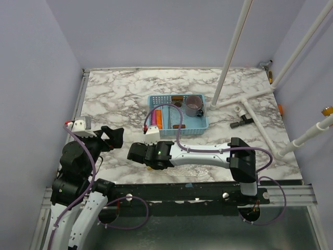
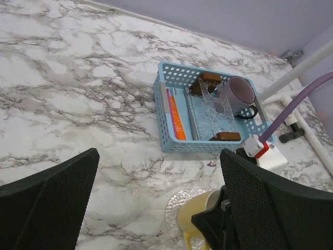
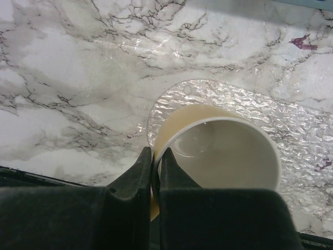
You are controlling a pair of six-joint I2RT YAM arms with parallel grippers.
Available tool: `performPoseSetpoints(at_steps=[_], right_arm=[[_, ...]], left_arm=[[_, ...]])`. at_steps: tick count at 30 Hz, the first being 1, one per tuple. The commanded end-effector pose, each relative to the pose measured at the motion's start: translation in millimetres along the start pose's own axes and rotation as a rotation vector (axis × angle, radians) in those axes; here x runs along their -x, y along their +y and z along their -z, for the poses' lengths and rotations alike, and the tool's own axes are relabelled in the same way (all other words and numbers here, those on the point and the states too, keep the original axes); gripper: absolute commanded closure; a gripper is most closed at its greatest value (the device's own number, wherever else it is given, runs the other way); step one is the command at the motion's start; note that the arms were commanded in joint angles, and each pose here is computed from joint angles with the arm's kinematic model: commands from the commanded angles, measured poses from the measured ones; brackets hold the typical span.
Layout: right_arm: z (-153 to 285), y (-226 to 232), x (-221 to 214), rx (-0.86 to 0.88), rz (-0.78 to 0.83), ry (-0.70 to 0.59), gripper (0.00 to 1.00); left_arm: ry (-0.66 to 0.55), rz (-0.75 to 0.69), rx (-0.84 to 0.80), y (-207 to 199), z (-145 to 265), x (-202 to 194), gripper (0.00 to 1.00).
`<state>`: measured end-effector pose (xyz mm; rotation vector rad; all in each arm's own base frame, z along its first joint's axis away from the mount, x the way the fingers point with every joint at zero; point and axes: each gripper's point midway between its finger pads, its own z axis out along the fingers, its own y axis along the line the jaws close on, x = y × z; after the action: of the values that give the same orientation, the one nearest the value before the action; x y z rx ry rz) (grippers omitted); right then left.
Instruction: Prepare toiletry sets of a toothbrush and toothpaste on the tray
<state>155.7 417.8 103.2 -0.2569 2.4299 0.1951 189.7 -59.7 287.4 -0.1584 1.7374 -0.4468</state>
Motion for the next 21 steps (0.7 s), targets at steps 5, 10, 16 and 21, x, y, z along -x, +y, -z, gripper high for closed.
performPoseSetpoints(at_steps=[5,10,16,21], right_arm=[[-3,4,8,-0.035,-0.026,-0.044,0.89],[-3,4,7,-0.038,-0.026,-0.041,0.75],[-1,7,9,-0.030,-0.024,-0.043,0.69],[11,6,22,-0.020,-0.028,-0.071,0.61]], left_arm=[[-0.004,0.003,0.013,4,3,-3,0.01],[-0.003,0.001,0.012,4,4,-3,0.01],[-0.002,0.001,0.011,4,4,-4,0.01],[0.001,0.000,0.011,4,3,-4,0.01]])
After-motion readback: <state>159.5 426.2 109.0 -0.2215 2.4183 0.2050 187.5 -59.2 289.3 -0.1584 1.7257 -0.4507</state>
